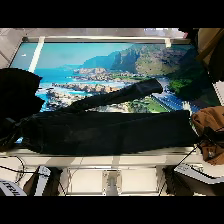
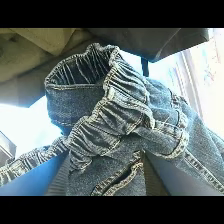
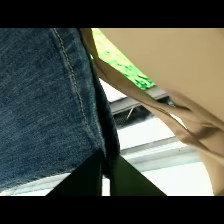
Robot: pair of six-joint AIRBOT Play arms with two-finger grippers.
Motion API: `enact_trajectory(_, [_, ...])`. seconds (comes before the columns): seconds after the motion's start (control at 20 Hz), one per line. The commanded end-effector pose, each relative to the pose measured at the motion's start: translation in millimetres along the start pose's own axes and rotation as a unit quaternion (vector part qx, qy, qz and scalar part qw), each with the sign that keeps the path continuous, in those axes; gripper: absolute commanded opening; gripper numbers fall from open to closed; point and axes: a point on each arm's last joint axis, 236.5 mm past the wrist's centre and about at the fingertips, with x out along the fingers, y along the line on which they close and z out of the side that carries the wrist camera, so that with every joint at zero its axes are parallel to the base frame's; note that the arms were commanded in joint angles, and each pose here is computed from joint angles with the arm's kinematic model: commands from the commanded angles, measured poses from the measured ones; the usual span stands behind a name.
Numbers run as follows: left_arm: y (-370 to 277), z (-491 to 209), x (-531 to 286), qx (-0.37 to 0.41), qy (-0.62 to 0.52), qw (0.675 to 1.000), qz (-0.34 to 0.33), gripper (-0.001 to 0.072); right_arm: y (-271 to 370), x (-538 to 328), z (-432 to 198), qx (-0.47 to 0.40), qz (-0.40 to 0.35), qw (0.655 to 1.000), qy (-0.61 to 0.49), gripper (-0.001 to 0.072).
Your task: Fold the clothes and pants, and hang the long-sleeved shirts on hangers.
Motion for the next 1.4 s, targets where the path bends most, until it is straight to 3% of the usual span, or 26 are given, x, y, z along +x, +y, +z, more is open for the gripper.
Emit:
enact_trajectory(0.0, [-18,15,-8,-0.016,-0.032,0.999,-0.033,0.0488,17,-12,4,0.011,0.03,0.999,-0.007,0.036])
enact_trajectory(0.2, [-85,103,-75,0.038,-0.196,0.972,-0.121,0.0458,69,-93,76,-0.017,0.096,0.98,-0.173,0.0374])
enact_trajectory(0.3, [-97,120,-80,0.086,-0.191,0.972,-0.108,0.0371,113,-149,117,-0.038,0.161,0.946,-0.279,0.0374])
enact_trajectory(0.4, [-110,113,-54,0.113,-0.117,0.98,-0.112,0.0373,154,-183,140,-0.074,0.189,0.921,-0.333,0.0374])
enact_trajectory(0.5, [-120,91,-12,0.117,-0.011,0.984,-0.136,0.0385,193,-191,148,-0.114,0.192,0.911,-0.346,0.0374])
enact_trajectory(0.6, [-109,70,27,0.08,0.083,0.983,-0.143,0.052,232,-187,145,-0.16,0.198,0.906,-0.337,0.0374])
enact_trajectory(0.85, [-50,52,60,0.002,0.168,0.977,-0.129,0.052,275,-166,128,-0.209,0.192,0.911,-0.299,0.0374])
enact_trajectory(1.0, [-5,49,58,0.004,0.177,0.982,-0.071,0.052,279,-164,126,-0.199,0.197,0.915,-0.292,0.0374])
enact_trajectory(1.35, [-13,26,91,0.009,0.226,0.971,-0.077,0.0518,280,-163,124,-0.176,0.205,0.92,-0.283,0.0374])
